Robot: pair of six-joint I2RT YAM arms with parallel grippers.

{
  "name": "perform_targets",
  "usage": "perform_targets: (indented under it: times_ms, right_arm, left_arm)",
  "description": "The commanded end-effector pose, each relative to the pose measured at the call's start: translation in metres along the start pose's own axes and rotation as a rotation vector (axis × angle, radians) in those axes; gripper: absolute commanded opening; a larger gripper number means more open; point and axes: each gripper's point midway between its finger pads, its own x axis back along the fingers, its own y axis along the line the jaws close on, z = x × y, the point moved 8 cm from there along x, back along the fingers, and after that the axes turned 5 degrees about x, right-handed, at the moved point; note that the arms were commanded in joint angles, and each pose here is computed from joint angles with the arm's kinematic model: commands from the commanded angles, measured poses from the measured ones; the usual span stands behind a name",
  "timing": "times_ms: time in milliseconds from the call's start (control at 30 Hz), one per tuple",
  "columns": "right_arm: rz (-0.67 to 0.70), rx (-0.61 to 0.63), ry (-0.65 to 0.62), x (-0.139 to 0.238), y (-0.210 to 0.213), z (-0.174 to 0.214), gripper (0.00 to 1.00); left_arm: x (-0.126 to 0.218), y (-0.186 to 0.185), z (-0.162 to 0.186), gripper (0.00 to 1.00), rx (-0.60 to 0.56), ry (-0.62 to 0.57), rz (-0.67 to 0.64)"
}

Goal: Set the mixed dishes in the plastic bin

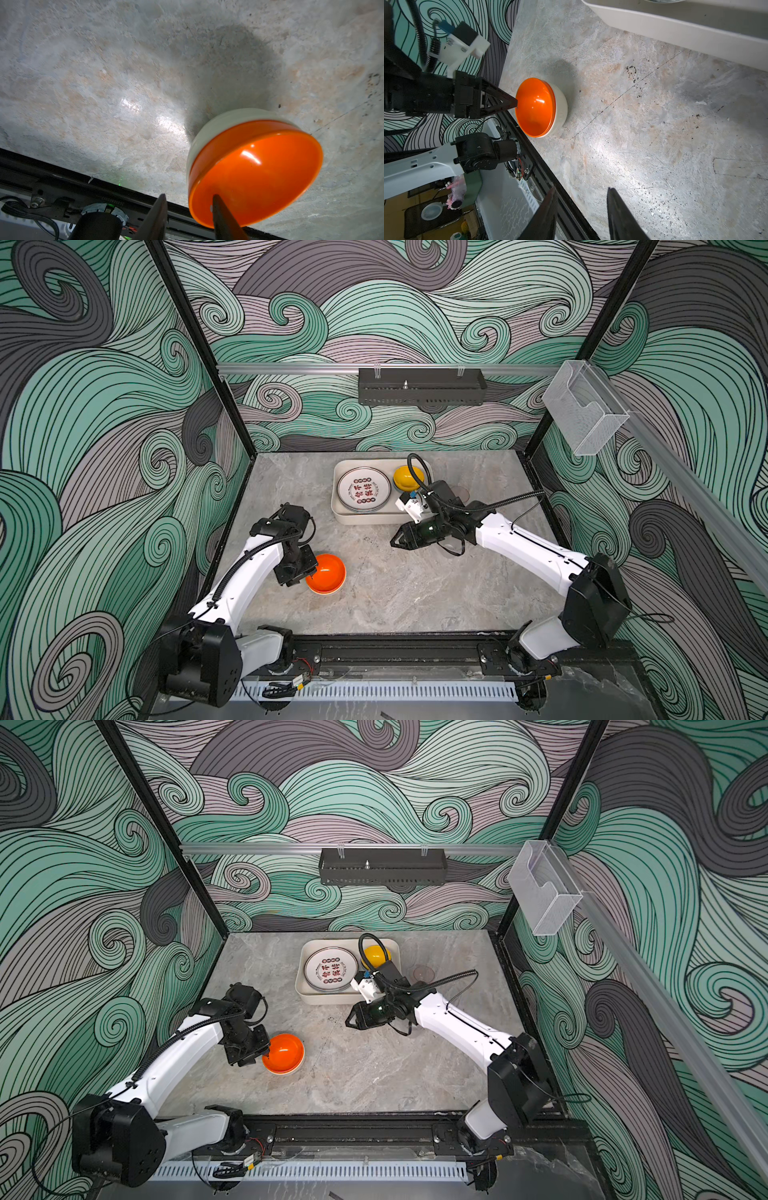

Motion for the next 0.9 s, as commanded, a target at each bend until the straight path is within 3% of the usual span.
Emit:
perform_targets:
  times_ms: [0,500,867]
  right_arm:
    - [-0.025,0.017,-0.021,0.003,0.006,0.000,0.41]
    - [-0.008,0.004,-0.015,-0.001,0.002,0.002,0.42]
    - [-0.003,-0.007,-0.007,-0.004,0.000,0.004,0.42]
  left_arm:
    - [-0.002,-0.001,-0.002,0.37,0.028,-0.003,0.014]
    - [-0.013,-0.002,0.001,0.13,0.017,0.034,0.021]
    - [0.003,-0.005,0.003,0.01,-0.027,0.029,0.075]
